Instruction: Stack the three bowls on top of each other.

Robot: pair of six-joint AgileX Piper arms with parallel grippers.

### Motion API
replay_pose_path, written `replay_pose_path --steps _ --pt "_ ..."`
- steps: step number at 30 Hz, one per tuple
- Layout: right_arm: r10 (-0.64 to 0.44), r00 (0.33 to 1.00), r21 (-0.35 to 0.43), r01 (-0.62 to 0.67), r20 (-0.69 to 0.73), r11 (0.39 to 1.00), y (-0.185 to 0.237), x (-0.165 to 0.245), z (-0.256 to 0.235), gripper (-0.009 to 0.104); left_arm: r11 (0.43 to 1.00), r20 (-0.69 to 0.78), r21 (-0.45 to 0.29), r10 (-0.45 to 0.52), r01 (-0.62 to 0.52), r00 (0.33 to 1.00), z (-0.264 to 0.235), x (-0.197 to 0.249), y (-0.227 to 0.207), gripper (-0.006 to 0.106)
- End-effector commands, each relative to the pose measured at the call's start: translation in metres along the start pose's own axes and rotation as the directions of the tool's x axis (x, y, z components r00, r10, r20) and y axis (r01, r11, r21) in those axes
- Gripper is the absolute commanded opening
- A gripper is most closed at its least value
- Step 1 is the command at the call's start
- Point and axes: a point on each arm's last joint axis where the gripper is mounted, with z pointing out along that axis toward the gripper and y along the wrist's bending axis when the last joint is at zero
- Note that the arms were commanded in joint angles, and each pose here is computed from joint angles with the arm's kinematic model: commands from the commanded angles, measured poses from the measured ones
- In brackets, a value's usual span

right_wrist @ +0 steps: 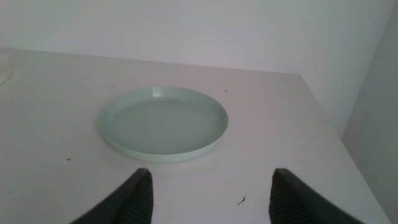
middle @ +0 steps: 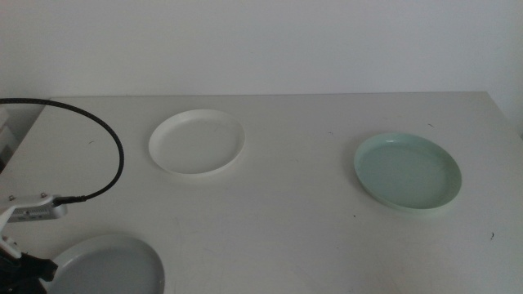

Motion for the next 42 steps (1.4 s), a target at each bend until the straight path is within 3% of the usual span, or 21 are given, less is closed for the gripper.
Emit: replay_pose_path --steps 1,10,28,42 --pt "-0.02 0.994 0.028 0.017 0.105 0.999 -0.002 -0.01 -0.003 0.048 1.0 0.027 0.015 -0.005 0.004 1.0 -0.012 -0.004 -0.003 0.0" --pt "-0.02 0.994 0.028 0.017 0.105 0.999 -0.002 -0.01 -0.003 0.048 0.988 0.109 0.151 -0.037 0.02 0.993 -0.05 -0.021 -0.035 0.0" --pt "-0.02 0.994 0.028 0.017 0.104 0.999 -0.002 -0.01 -0.003 0.048 0.963 0.164 0.233 0.097 -0.134 0.982 -0.053 -0.068 -0.173 0.0" --pt "-0.02 0.994 0.028 0.017 0.104 0.999 -0.002 -0.01 -0.003 0.048 0.951 0.17 0.267 0.115 -0.158 0.979 -0.023 -0.11 -0.221 0.0"
